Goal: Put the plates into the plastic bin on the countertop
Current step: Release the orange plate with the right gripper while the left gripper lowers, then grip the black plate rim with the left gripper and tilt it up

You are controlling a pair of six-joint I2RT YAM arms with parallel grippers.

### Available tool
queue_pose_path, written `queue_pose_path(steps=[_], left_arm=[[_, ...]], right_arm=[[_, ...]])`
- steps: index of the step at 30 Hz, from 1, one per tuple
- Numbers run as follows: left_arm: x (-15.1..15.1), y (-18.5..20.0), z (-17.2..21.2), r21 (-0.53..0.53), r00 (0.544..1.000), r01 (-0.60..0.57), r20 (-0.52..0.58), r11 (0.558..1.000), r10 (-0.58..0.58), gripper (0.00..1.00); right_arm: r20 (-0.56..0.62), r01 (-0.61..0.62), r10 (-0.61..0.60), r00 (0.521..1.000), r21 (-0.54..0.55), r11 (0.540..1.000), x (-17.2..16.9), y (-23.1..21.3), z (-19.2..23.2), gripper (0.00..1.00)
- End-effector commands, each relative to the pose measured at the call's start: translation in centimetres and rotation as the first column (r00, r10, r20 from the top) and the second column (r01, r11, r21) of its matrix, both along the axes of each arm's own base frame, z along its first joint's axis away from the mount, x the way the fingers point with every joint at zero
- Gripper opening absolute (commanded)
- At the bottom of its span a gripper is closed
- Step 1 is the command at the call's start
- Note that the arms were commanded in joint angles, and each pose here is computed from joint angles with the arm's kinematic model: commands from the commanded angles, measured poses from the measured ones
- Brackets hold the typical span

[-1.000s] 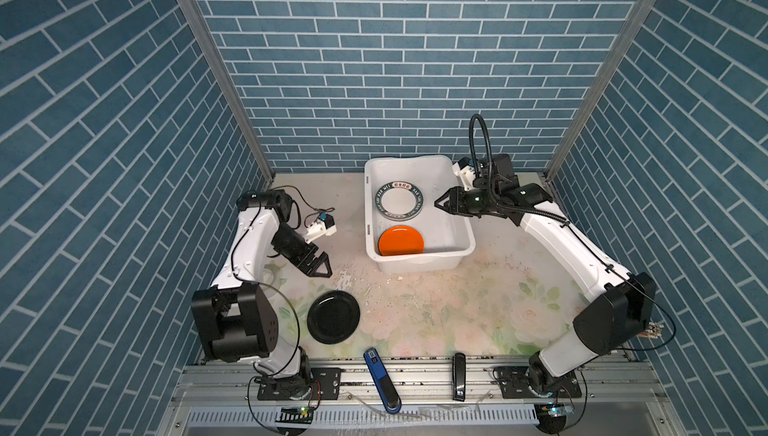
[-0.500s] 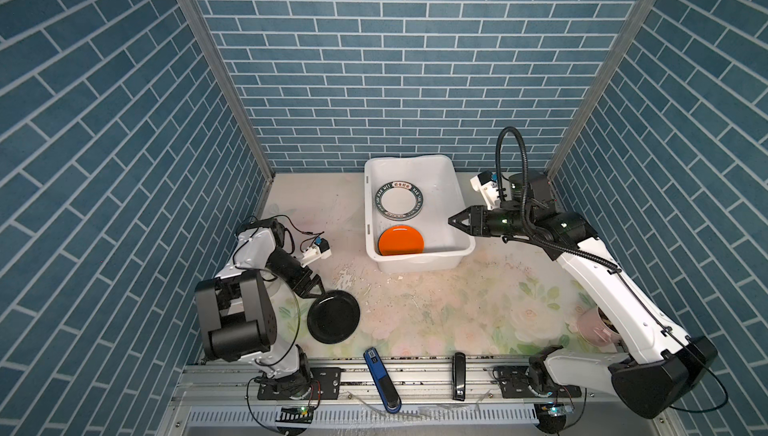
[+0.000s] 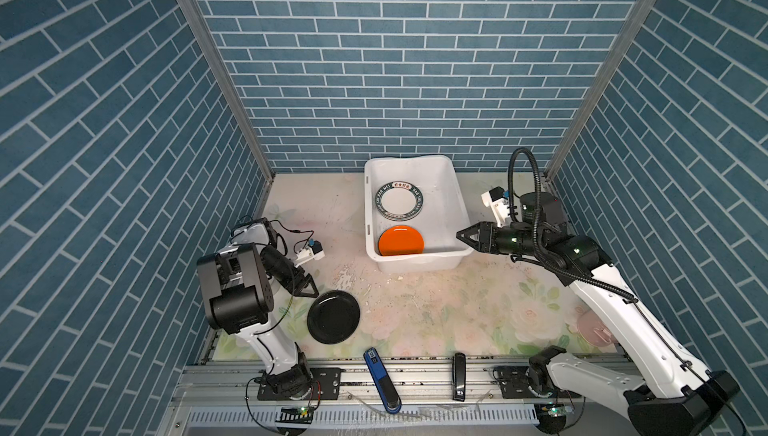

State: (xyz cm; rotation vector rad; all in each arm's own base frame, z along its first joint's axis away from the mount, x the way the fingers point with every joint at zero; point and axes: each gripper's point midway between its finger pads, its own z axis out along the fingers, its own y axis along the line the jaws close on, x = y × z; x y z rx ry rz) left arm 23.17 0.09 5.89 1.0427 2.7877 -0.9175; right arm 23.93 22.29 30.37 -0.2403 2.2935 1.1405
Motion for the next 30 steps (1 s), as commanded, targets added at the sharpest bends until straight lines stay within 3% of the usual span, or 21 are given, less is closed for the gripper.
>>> queue_pose_path(steps=[1, 16, 30], left_arm=[[-1.1, -0.2, -0.6, -0.012, 0.999, 0.028, -0.045, 1.000, -0.029, 0.78], [-2.8, -1.0, -2.8, 0.047, 0.989, 0.118, -0.095, 0.992, -0.113, 0.72], [-2.9, -1.9, -2.7, 0.046, 0.977, 0.171, -0.134, 0.984, -0.164, 0.54]], right_arm=[[0.034, 0.044, -0.046, 0.998, 0.048, 0.998, 0.0, -0.5, 1.1, 0.35], [0.033, 0.131, -0.135, 0.990, 0.114, 0.985, 0.0, -1.4, -0.9, 0.35], [0.018, 0.157, -0.161, 0.987, 0.131, 0.979, -0.1, -1.7, -1.9, 0.33]])
